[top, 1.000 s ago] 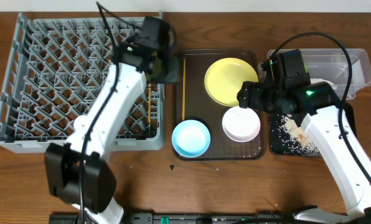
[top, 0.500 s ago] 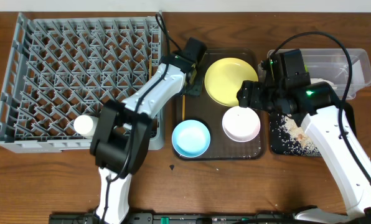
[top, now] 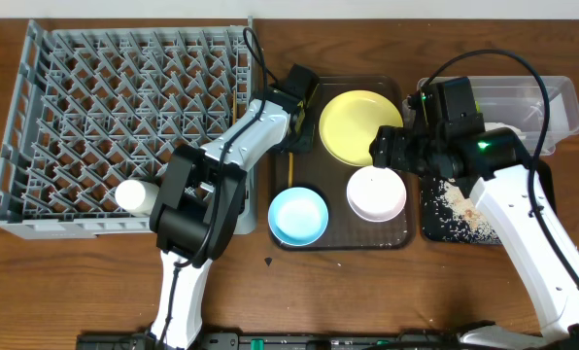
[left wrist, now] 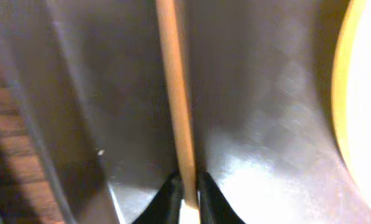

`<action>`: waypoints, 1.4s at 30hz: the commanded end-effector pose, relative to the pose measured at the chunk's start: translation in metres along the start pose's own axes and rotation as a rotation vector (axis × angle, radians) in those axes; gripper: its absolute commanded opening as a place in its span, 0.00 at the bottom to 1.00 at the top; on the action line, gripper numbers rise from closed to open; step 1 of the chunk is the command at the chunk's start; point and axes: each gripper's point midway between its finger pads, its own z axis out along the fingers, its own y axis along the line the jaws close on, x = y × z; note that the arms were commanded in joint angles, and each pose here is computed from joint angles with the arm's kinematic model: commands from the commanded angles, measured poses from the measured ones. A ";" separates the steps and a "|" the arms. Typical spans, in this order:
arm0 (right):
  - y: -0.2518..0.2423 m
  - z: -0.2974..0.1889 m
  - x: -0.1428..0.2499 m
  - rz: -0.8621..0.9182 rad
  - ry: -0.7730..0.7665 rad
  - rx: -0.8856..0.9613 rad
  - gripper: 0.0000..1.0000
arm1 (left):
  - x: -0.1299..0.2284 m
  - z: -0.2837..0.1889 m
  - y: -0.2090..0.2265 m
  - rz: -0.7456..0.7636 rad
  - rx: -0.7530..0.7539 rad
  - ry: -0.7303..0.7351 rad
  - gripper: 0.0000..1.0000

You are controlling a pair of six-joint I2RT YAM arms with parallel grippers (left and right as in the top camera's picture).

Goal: Sort waste into correct bins and load items into the dishwasher
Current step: 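Insert the chopsticks upright into the dish rack with the left gripper, then reach the left gripper to the white bowl and grasp its rim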

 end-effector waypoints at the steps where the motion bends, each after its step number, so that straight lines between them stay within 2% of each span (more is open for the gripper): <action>1: -0.002 0.000 0.000 0.017 0.001 0.003 0.85 | 0.016 0.017 -0.008 0.000 0.049 0.072 0.08; 7: -0.003 0.000 0.001 0.017 0.005 0.005 0.85 | 0.000 -0.012 -0.009 -0.006 0.055 0.042 0.08; 13: -0.003 0.000 0.002 0.019 0.012 0.008 0.84 | -0.030 -0.102 -0.005 -0.021 0.074 -0.094 0.08; 17: -0.004 0.000 0.004 0.020 0.020 0.012 0.85 | -0.029 -0.157 0.020 -0.052 0.017 -0.164 0.08; 20: -0.004 0.000 0.004 0.020 0.020 0.013 0.85 | -0.014 -0.176 0.041 -0.085 -0.022 -0.137 0.08; 25: -0.004 0.000 0.004 0.020 0.020 0.012 0.85 | 0.004 -0.168 0.082 -0.164 -0.105 -0.065 0.10; 29: -0.004 0.000 0.004 0.020 0.019 0.012 0.85 | 0.014 -0.140 0.105 -0.211 -0.121 -0.040 0.11; 34: -0.004 0.000 0.004 0.020 0.019 0.012 0.85 | 0.024 -0.117 0.108 -0.210 -0.125 -0.024 0.13; 38: -0.005 0.000 0.005 0.020 0.021 0.013 0.85 | 0.025 -0.118 0.107 -0.210 -0.119 -0.025 0.14; 42: -0.005 0.000 0.005 0.020 0.022 0.013 0.85 | 0.021 -0.138 0.085 -0.204 0.000 -0.049 0.16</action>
